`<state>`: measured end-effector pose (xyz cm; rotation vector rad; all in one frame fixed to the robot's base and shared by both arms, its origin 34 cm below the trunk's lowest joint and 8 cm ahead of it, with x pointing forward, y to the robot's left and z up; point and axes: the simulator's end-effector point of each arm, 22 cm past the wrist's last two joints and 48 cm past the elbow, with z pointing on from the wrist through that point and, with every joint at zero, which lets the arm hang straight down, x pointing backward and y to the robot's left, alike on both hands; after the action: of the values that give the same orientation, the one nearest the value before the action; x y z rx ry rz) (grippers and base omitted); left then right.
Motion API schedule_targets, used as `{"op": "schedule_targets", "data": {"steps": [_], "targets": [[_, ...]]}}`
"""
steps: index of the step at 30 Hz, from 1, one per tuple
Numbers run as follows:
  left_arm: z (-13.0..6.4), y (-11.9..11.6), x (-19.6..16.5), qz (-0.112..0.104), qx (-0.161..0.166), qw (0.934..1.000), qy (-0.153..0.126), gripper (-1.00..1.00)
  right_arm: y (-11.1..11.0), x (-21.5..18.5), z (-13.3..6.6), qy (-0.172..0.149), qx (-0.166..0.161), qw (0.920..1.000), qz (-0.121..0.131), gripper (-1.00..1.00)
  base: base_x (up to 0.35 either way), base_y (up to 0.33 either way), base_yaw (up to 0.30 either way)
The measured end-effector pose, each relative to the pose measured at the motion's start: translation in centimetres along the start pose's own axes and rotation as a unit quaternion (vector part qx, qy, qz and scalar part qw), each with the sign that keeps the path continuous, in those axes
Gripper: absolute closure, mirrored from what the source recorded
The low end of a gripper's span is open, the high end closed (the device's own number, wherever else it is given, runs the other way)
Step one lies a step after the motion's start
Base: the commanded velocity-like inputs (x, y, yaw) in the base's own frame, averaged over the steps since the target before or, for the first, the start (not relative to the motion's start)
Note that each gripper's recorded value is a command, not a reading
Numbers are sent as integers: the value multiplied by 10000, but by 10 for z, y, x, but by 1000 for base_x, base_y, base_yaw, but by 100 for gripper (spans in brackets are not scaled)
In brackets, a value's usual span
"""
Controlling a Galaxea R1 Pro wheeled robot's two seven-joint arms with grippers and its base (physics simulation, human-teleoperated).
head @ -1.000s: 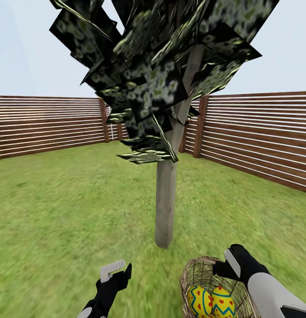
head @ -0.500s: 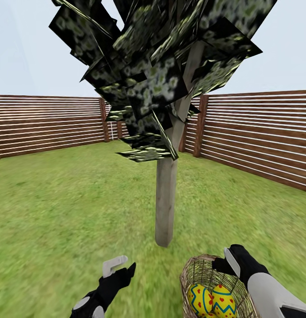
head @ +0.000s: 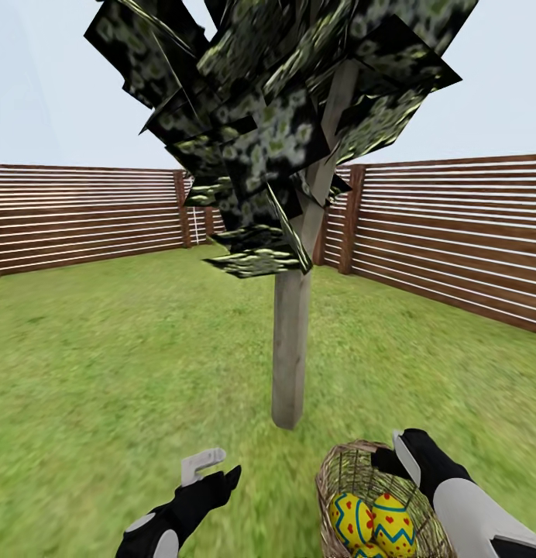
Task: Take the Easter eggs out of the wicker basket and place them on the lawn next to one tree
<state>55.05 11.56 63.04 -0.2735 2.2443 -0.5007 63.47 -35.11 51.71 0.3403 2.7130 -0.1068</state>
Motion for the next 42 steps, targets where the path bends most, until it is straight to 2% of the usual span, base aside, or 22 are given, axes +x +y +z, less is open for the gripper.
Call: {"op": "schedule_targets", "data": {"steps": [14,19,21,25,33,36,37,39,42], "targets": [[13,19,21,-55,-41,10000,-17,-100,-1,1,24,-353,7,9994,30,-100,0,0,0],[15,28,22,-394,64,9992,-64,-100,-2,1,33,-487,15,9988,36,-100,0,0,0],[13,30,17,-459,130,9988,-131,-100,-2,3,36,-506,16,9987,38,-100,0,0,0],[9,27,7,-419,255,9987,-143,-100,-2,7,43,-523,17,9986,39,-100,0,0,0],[15,31,-1,-333,305,9987,-238,-100,-5,16,57,-539,29,9985,42,-100,0,0,0],[13,68,-12,-353,71,9986,-387,-100,-5,19,63,-549,37,9985,42,-100,0,0,0],[12,74,-14,-387,71,9984,-417,-100,-5,20,64,-558,38,9984,42,-100,0,0,0],[11,80,-18,-523,237,9971,-495,-100,-6,21,68,-604,41,9982,45,-100,0,0,0],[5,81,-27,-784,705,9924,-638,-100,-6,23,73,-651,43,9979,48,-100,0,0,0]]}}
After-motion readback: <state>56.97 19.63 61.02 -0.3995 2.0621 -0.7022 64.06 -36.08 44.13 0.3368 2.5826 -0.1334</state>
